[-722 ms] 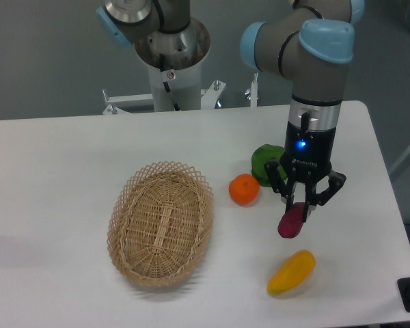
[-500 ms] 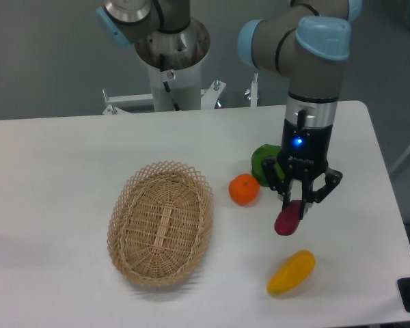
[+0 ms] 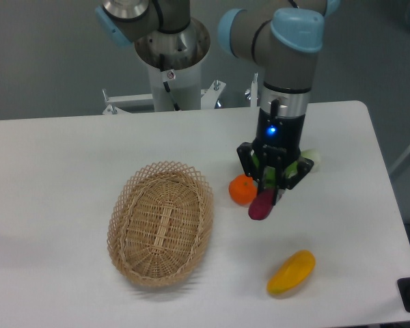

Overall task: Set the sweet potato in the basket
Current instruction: 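Carry the held sweet potato over and down into the wicker basket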

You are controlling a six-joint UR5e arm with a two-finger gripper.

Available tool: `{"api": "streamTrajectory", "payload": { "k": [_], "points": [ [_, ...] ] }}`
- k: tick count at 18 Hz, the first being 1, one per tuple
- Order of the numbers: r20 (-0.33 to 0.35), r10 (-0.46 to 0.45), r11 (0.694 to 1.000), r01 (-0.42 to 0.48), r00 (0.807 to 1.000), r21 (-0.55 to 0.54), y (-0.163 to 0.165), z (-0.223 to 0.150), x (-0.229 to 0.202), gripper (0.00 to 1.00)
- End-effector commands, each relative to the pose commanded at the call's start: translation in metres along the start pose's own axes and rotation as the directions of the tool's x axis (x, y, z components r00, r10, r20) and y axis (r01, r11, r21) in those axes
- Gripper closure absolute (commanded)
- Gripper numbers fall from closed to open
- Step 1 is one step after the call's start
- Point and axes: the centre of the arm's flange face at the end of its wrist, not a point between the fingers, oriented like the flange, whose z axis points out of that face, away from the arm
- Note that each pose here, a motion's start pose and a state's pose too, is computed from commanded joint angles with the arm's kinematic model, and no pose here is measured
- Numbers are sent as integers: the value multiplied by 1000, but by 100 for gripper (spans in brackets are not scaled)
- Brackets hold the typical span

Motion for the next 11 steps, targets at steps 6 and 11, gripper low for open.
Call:
{"api": "streamTrajectory", "payload": {
  "k": [6, 11],
  "points": [
    [1, 34, 990, -33, 999, -137, -22, 35, 55, 85],
    [-8, 94, 956, -93, 995, -280, -31, 80, 106, 85]
  ]
}}
